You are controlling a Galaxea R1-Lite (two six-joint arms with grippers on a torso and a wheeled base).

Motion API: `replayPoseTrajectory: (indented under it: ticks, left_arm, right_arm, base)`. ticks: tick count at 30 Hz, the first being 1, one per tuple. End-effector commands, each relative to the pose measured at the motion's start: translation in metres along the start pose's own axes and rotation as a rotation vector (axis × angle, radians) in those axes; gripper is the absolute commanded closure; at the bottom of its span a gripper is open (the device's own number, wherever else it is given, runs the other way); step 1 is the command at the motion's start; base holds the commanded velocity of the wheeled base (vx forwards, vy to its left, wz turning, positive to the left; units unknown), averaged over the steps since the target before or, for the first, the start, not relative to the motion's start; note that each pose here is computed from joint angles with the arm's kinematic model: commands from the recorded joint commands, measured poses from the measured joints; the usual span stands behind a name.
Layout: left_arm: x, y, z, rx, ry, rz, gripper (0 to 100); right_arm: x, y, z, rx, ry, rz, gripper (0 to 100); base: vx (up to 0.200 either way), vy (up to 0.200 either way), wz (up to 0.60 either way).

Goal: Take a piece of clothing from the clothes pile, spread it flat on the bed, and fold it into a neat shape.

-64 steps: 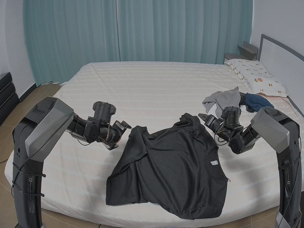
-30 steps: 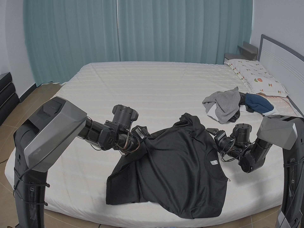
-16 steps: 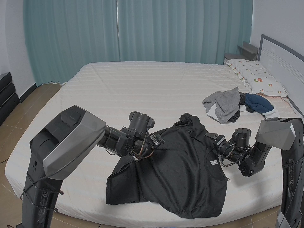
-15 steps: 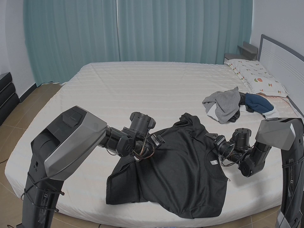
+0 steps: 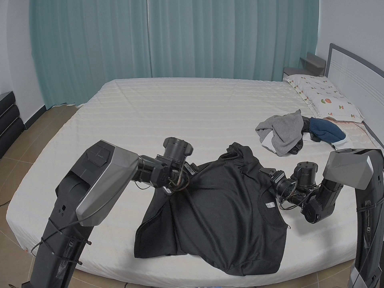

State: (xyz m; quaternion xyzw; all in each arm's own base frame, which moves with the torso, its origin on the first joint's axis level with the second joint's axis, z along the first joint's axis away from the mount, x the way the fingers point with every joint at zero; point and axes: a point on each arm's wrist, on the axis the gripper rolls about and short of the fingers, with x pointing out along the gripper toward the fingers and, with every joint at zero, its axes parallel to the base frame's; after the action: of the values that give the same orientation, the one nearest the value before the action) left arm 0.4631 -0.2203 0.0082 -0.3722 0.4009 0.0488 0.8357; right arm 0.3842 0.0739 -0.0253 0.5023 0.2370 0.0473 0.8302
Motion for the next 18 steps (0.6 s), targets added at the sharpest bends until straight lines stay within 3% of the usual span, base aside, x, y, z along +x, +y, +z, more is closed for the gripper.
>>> replayPoseTrajectory:
  ticks: [1, 5, 8, 18]
  left_arm:
    - [0.002, 0.019, 0.058, -0.096, -0.107, 0.011, 0]
    - [-0.003, 0.036, 0.104, -0.155, -0.185, 0.008, 0]
    - [-0.007, 0.050, 0.124, -0.185, -0.213, 0.016, 0]
    - [-0.018, 0.064, 0.152, -0.209, -0.231, 0.006, 0]
  right_arm:
    - [0.000, -0.001, 0.001, 0.001, -0.001, 0.000, 0]
    - [0.000, -0.001, 0.001, 0.002, -0.001, 0.000, 0]
    - [0.000, -0.001, 0.001, 0.002, -0.001, 0.000, 0]
    - [0.000, -0.001, 0.000, 0.003, 0.000, -0.002, 0]
  base:
    - [0.000, 0.000, 0.00]
    - [0.000, 0.000, 0.00]
    - [0.000, 0.000, 0.00]
    - [0.000, 0.000, 0.00]
